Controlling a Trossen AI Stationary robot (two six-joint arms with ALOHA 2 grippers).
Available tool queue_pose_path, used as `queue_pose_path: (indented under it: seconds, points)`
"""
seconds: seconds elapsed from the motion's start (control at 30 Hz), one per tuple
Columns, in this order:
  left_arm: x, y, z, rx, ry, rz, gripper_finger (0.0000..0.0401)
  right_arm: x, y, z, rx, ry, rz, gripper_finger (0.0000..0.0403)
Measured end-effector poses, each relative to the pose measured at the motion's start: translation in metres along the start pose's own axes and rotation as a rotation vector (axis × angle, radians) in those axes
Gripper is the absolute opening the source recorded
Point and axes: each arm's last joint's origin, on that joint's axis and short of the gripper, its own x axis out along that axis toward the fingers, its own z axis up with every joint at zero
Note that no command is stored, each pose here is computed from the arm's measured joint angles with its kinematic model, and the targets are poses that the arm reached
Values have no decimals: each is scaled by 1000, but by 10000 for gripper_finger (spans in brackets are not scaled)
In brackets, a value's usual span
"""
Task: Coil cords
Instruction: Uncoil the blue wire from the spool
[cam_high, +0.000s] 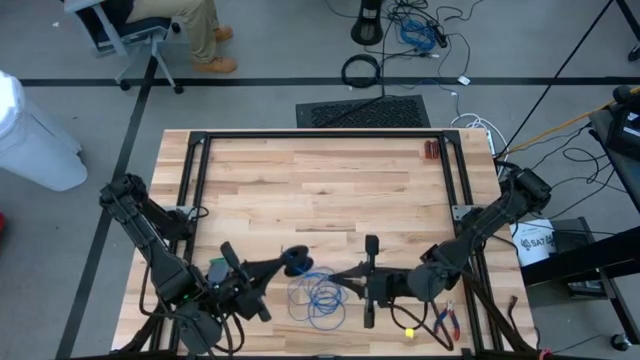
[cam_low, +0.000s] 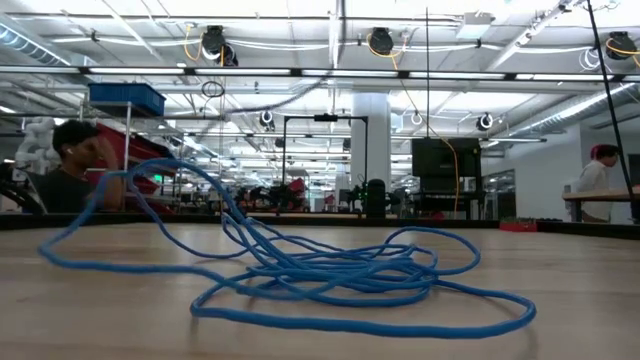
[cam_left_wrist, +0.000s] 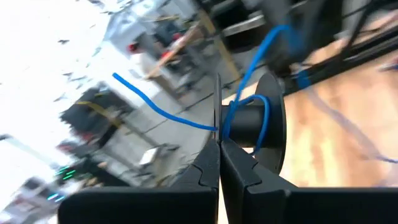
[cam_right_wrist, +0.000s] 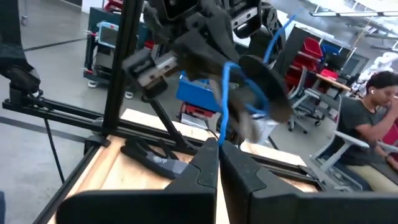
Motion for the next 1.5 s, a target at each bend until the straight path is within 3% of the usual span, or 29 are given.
queue_pose_path:
  seconds: [0.23,0.83,1.03,1.13,1.3,1.5]
  points:
    - [0,1,-2,11,41,141,2,3,1,-1,-4,-23,79,0]
    - [32,-2,0,-105,92,227,2,41,10,-33,-25,-39,177,0]
    - [32,-4,5,-166,66,178,2,48,5,-44,-32,25,155,0]
    - [29,-5,8,-168,48,145,2,49,4,-49,-48,86,80,0]
    - [18,-7,12,-88,5,68,2,42,-4,-53,-90,203,-47,0]
    - [3,-11,16,4,-36,15,2,27,-19,-43,-49,258,-102,0]
